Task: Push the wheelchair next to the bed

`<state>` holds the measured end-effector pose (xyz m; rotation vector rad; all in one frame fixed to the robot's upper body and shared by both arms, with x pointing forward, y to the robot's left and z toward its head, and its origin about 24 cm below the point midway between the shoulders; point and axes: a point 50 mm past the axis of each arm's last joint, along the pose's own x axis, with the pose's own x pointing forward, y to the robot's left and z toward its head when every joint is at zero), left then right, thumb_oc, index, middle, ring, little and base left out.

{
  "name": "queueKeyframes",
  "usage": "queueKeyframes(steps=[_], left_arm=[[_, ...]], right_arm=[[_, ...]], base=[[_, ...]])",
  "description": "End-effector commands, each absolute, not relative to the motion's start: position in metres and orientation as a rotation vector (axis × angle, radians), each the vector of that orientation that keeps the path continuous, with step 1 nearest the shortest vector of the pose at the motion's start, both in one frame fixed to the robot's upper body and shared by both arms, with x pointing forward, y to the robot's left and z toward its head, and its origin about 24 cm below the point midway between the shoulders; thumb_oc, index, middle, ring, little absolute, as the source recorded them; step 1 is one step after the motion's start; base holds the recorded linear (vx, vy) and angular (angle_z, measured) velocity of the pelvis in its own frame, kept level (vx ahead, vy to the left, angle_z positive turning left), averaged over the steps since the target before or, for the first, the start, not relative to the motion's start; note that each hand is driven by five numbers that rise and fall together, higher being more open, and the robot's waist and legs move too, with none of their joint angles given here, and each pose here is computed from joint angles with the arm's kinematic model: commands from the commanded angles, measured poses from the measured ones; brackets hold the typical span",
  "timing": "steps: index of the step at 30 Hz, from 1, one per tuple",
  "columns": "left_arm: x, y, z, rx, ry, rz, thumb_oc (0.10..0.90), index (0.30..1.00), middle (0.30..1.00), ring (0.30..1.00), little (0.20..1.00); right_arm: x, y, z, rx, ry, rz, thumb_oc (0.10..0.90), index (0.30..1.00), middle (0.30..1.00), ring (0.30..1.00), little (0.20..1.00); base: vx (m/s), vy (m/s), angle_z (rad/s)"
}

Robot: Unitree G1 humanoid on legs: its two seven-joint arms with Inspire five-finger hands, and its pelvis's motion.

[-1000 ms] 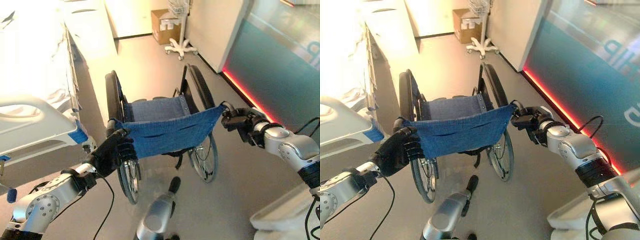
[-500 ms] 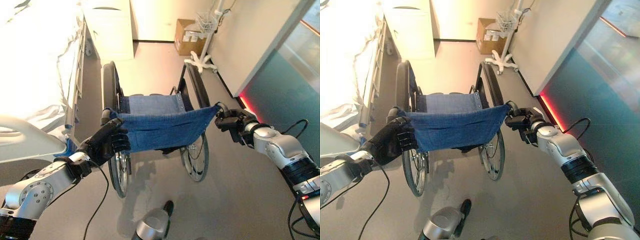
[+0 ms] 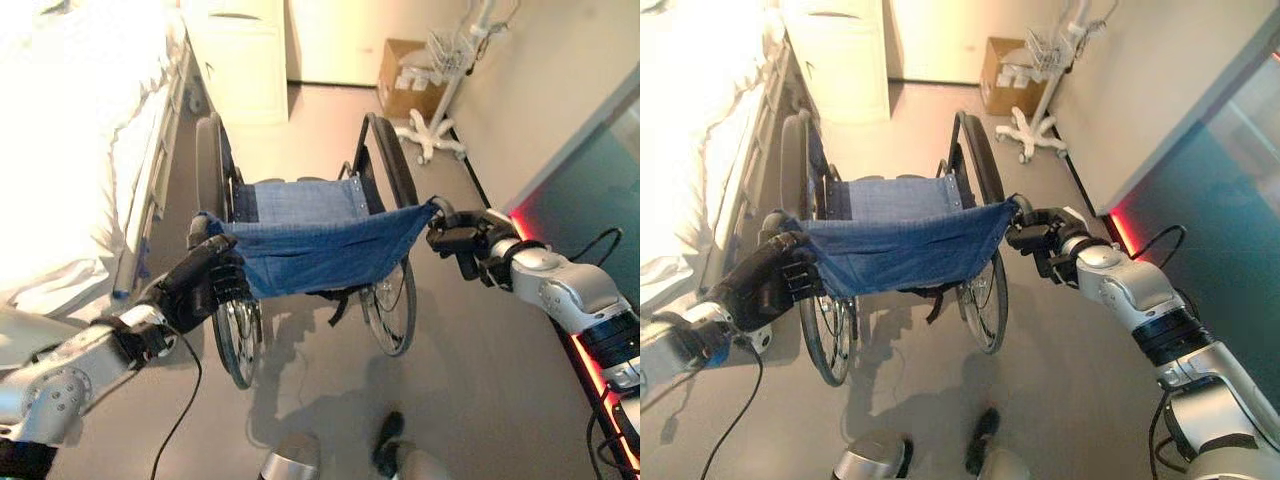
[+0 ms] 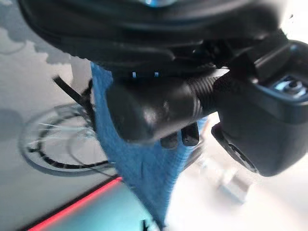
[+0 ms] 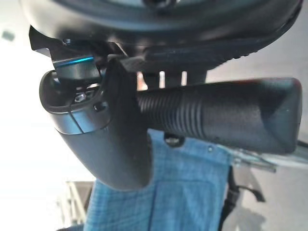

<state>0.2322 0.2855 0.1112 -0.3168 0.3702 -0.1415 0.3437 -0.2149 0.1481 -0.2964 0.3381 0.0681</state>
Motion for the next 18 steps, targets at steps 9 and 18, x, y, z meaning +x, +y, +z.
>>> queueKeyframes(steps=[9, 18], left_arm=[[0.245, 0.282, 0.152, -0.310, 0.114, -0.107, 0.400, 0.300, 0.300, 0.300, 0.300], [0.249, 0.271, 0.143, -0.275, 0.119, -0.191, 0.400, 0.300, 0.300, 0.300, 0.300]], right_arm=[[0.336, -0.163, 0.230, -0.413, -0.056, 0.404, 0.400, 0.300, 0.300, 0.300, 0.300], [0.345, -0.164, 0.202, -0.379, -0.003, 0.326, 0.400, 0.300, 0.300, 0.300, 0.300]], base=[[0.34, -0.230, 0.12], [0.44, -0.075, -0.03]])
